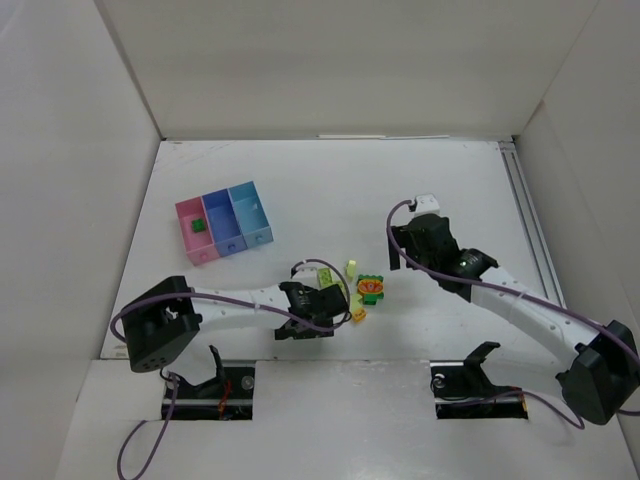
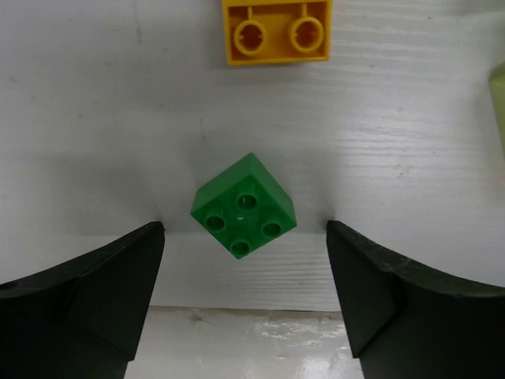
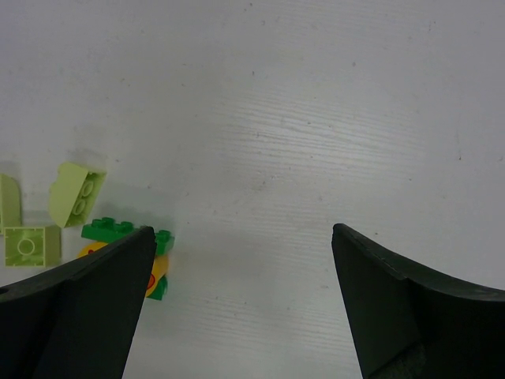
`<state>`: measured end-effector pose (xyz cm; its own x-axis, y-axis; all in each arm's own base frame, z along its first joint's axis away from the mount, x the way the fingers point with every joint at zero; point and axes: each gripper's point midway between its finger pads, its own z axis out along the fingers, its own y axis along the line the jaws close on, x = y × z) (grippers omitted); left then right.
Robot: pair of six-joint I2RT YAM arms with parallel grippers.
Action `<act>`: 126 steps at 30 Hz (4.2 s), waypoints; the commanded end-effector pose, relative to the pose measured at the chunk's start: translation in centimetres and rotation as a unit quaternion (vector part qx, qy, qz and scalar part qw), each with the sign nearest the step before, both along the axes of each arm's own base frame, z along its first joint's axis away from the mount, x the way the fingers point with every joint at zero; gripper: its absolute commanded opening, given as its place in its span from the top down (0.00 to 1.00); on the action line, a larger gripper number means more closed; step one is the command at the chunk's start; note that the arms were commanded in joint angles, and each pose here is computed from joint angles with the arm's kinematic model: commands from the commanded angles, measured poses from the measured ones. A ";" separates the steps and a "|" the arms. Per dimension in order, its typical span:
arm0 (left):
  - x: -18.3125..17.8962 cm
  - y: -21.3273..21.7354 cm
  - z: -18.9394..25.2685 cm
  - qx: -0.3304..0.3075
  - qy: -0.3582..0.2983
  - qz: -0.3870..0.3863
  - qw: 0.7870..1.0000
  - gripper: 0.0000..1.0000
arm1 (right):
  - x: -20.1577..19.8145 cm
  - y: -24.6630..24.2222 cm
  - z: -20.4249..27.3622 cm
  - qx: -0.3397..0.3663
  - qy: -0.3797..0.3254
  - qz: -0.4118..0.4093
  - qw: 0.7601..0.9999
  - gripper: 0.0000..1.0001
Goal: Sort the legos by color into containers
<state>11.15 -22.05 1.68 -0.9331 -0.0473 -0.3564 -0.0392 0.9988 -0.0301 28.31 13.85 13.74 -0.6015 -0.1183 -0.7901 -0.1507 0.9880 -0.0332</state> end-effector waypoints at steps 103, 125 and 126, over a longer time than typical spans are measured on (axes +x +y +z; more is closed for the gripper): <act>18.9 18.0 16.7 -0.125 -0.270 0.325 0.898 0.00 | 2.9 13.7 -7.3 0.001 0.087 0.067 0.994 0.35; 14.2 18.4 16.0 -0.134 -0.242 0.339 0.899 0.00 | 3.5 20.8 -0.3 0.045 -0.009 0.207 0.977 0.79; 14.2 18.4 15.9 -0.134 -0.242 0.339 0.899 0.00 | 3.8 21.7 0.3 0.046 -0.016 0.229 0.972 0.80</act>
<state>25.62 -4.09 17.15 -0.4203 -0.6764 -0.6048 -0.5297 0.7241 -0.4417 30.18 30.40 6.63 -0.6572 -0.3290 -0.6782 -0.4427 0.8966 -0.0060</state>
